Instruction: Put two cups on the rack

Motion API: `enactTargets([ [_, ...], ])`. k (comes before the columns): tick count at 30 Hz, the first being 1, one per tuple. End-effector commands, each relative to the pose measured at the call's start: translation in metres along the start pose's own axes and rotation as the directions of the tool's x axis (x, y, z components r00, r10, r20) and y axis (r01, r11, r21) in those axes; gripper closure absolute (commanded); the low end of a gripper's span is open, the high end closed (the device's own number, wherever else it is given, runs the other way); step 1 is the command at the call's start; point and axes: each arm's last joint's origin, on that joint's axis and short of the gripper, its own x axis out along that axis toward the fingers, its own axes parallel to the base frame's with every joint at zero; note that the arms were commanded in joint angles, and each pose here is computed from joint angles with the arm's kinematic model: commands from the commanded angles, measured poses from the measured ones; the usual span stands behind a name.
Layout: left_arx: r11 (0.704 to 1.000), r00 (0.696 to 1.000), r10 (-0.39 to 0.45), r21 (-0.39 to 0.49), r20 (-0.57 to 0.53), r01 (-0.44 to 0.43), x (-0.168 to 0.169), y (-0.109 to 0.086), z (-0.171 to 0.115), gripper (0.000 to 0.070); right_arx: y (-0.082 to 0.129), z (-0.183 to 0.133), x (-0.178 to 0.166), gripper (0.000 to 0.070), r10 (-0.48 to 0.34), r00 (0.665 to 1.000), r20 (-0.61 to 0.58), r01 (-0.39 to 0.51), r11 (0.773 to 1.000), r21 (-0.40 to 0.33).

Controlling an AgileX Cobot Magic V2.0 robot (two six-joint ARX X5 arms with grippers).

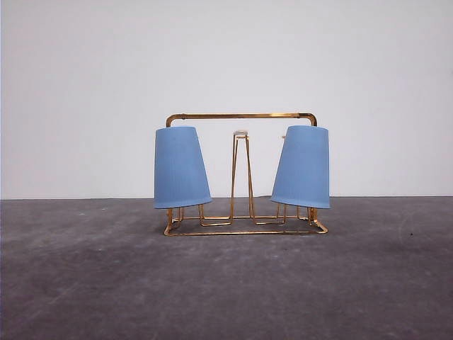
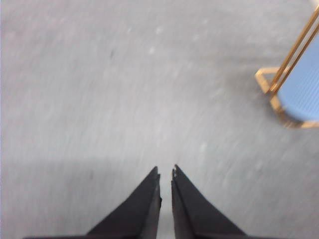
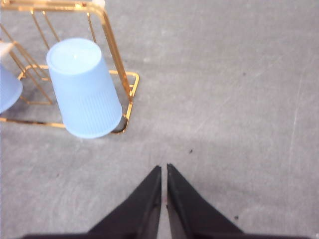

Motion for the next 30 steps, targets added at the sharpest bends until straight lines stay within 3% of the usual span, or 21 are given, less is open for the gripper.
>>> enactTargets([
  [1,1.0,1.0,0.008,0.004,0.006,-0.008,0.003,0.001,-0.017,0.0678,0.0,0.004,0.0,0.0684,-0.001,1.0,0.023,0.001,1.0,0.008],
  [6,1.0,1.0,0.01,0.002,0.002,-0.01,0.009,0.002,-0.061,0.0678,0.0,0.005,0.0,0.0684,0.0,1.0,0.03,0.0,1.0,0.007],
  [11,1.0,0.999,0.01,-0.004,0.046,-0.01,0.011,0.003,-0.083,0.0678,0.0,0.005,0.0,0.0684,0.0,1.0,0.03,0.0,1.0,0.007],
  [20,1.0,0.985,0.01,-0.002,0.171,-0.01,0.011,0.003,-0.088,0.0678,0.0,0.005,0.0,0.0684,0.0,0.999,0.032,0.0,1.0,0.007],
  [25,1.0,0.96,0.017,-0.011,0.278,-0.014,0.018,0.004,-0.088,0.0678,0.0,0.006,0.0,0.0684,0.0,0.999,0.036,-0.001,1.0,0.006],
  [30,1.0,0.957,0.021,-0.026,0.288,-0.014,0.018,0.004,-0.088,0.0677,0.0,0.007,0.0,0.0684,0.001,0.999,0.047,-0.001,1.0,0.005],
])
